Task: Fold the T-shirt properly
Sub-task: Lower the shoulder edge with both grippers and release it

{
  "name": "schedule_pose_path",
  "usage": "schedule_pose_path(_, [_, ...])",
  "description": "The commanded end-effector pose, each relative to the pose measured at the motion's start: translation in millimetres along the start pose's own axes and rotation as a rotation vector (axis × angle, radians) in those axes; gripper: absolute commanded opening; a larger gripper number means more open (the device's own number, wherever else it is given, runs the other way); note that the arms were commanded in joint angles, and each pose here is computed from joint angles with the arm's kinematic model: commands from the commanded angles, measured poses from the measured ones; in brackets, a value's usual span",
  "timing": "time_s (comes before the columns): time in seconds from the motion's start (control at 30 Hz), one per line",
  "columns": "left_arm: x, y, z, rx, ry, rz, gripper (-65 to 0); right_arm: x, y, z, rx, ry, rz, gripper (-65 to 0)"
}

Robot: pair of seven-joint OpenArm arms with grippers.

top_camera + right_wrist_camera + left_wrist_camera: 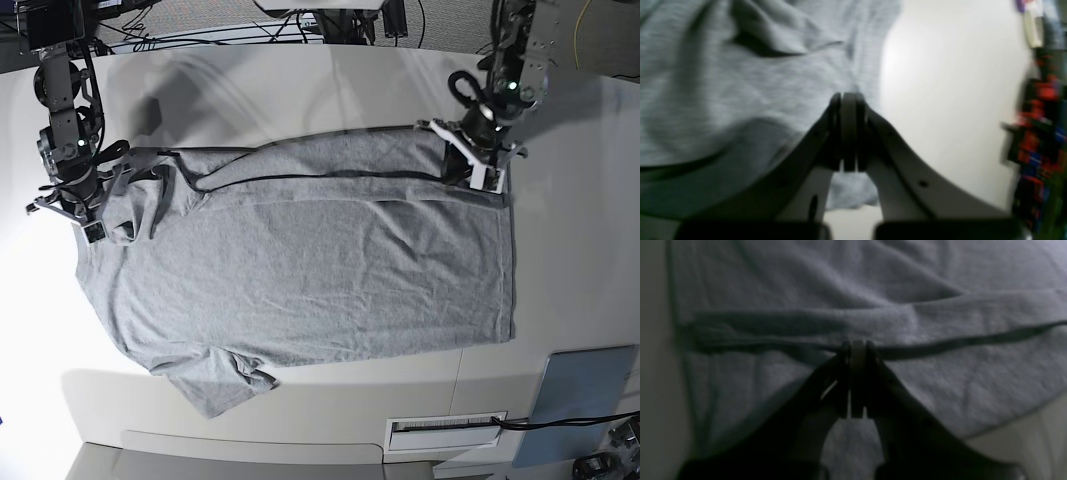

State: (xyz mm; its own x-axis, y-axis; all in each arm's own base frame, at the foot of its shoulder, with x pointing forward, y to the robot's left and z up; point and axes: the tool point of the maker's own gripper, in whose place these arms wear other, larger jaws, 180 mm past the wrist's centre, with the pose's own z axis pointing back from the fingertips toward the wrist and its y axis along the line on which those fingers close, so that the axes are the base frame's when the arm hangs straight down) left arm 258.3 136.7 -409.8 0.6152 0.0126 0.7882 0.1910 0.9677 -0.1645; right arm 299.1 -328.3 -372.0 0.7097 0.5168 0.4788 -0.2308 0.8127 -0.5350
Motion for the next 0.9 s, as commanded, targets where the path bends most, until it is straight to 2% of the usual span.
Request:
schedule_pose_path(0.0, [5.2, 1.6, -0.6, 0.003, -0.023, 0.006, -65.0, 3.4, -9.9, -0.6, -0.011, -0.014, 0.003, -65.0])
schedule_pose_path(0.17, [-18.7, 2.4, 2.3, 0.011, 0.031, 0.028, -65.0, -35.4, 6.4, -15.7, 0.059, 0.081, -0.061, -65.0])
schedule_pose_path(0.3, [-48.4, 0.0, 14.6, 0.014, 0.1, 0.035, -65.0, -58.5, 17.1, -11.7, 0.088, 0.111, -0.034, -65.0])
schedule_pose_path(0.5, [-93.0, 4.9, 40.0, 0.035, 0.214, -0.016, -65.0, -90.7, 39.1, 7.7, 0.128, 0.145, 0.035, -65.0])
schedule_pose_path(0.7, [-121.5, 1.3, 69.2, 0.023, 0.292, -0.035, -65.0, -117.5, 46.5, 29.8, 0.09, 0.173, 0.111, -65.0])
schedule_pose_path(0.87, [-127.7, -17.7, 92.5, -0.061, 0.319, -0.123, -65.0, -129.0, 46.5, 56.8, 0.09, 0.171, 0.122, -65.0])
